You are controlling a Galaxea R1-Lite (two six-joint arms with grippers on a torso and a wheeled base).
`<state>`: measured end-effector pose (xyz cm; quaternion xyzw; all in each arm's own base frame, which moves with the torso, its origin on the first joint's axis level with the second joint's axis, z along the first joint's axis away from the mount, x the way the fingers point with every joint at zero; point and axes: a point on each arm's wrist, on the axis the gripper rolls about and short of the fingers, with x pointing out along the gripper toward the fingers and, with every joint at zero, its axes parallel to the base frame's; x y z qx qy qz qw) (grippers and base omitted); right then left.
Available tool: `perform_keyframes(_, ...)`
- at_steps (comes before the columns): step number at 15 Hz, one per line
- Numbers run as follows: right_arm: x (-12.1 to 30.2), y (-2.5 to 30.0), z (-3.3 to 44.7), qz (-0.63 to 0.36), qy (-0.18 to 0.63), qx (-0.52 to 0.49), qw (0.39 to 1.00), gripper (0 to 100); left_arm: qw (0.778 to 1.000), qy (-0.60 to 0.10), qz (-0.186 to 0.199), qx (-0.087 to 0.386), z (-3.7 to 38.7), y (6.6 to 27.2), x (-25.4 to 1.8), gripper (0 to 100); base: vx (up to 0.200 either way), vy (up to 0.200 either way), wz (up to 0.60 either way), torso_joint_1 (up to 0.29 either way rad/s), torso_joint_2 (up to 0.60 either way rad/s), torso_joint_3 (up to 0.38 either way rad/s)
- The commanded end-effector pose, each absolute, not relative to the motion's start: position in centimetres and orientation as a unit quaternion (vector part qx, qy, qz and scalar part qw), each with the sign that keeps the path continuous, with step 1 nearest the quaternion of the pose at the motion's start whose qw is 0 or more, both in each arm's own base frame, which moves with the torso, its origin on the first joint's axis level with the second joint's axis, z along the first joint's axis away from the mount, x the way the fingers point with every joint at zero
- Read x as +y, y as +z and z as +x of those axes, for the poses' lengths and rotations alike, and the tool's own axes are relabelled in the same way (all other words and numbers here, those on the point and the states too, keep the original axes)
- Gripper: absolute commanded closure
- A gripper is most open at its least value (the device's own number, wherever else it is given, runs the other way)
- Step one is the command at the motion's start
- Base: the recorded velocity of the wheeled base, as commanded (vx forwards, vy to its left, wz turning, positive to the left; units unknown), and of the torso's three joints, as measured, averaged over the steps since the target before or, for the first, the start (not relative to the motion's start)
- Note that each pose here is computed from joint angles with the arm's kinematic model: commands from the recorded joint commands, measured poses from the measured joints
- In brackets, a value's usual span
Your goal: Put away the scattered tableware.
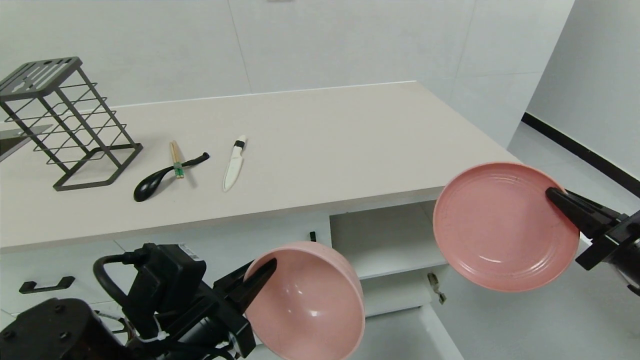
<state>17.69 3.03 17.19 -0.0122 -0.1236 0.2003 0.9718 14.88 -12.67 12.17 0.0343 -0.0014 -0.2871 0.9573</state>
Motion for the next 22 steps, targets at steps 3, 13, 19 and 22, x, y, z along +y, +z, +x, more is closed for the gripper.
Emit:
perform_keyframes(3,3.6,16.5,17.8,-0.009,0.214,-0.107,0.971,100,0.957,-0.287,0.033,-0.004,14.8,12.3,-12.6,100,0.0,0.0,0.0,-0.124,0.25,0.116)
perform_keyframes(13,6.3,13.3,17.0,-0.055,0.29,-0.039,0.955,100,0.958,-0.286,0.032,-0.005,14.3,12.3,-12.1,100,0.0,0.0,0.0,-0.106,0.21,0.105)
perform_keyframes(19,7.8,11.5,20.9,-0.056,0.296,0.0,0.954,100,0.958,-0.284,0.034,-0.001,14.3,12.2,-12.0,100,0.0,0.0,0.0,-0.209,0.36,0.155)
perform_keyframes(22,8.8,10.8,22.1,-0.056,0.308,0.007,0.95,100,0.959,-0.282,0.032,-0.001,14.3,12.2,-11.9,100,0.0,0.0,0.0,-0.248,0.35,0.141)
